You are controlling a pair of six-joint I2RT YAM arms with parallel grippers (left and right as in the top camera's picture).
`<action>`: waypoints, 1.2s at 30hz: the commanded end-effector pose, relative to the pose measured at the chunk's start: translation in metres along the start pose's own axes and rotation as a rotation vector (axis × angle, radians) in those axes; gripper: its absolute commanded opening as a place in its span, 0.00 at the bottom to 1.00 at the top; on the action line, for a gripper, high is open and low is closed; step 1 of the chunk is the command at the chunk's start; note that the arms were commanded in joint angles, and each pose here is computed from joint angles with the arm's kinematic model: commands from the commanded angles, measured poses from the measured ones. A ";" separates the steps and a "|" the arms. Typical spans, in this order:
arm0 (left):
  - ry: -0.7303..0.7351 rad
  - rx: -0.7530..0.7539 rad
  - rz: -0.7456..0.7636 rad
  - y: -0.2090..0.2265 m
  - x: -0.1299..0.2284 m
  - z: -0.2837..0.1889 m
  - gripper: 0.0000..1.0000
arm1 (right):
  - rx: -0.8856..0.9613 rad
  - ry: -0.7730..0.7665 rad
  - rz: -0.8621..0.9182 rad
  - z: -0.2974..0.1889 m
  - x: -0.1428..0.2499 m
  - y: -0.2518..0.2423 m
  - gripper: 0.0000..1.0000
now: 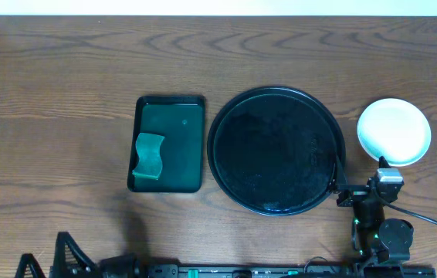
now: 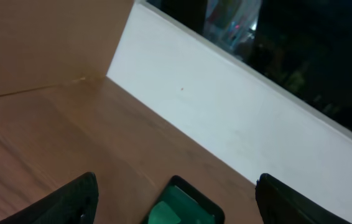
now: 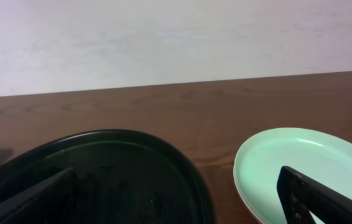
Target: Clean dirty plates on tray and stack at the side
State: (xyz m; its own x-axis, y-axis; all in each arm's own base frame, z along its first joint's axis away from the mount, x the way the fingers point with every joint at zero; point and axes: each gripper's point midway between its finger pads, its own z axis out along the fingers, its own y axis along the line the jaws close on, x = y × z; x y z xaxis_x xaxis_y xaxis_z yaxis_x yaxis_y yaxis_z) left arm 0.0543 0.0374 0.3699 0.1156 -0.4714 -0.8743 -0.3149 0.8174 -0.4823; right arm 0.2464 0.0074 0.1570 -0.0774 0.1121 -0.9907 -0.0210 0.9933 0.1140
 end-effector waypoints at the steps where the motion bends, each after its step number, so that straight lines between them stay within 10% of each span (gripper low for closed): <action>1: 0.000 0.041 -0.007 0.002 0.007 -0.007 0.81 | 0.001 -0.001 0.011 0.000 0.000 0.001 0.99; 19: 0.130 0.019 0.014 0.017 0.060 0.038 0.81 | 0.001 -0.001 0.011 0.000 0.000 0.001 0.99; 36: -0.337 0.374 -0.357 -0.036 0.006 0.110 0.81 | 0.001 -0.001 0.011 0.000 0.000 0.001 0.99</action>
State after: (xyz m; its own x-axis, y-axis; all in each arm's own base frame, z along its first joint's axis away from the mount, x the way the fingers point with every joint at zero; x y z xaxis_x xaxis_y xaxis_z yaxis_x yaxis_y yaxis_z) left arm 0.1617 0.0432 0.3851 0.4659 -0.5973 -0.6528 0.0812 0.7636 -0.6406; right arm 0.2464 0.0074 0.1569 -0.0778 0.1124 -0.9906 -0.0210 0.9932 0.1144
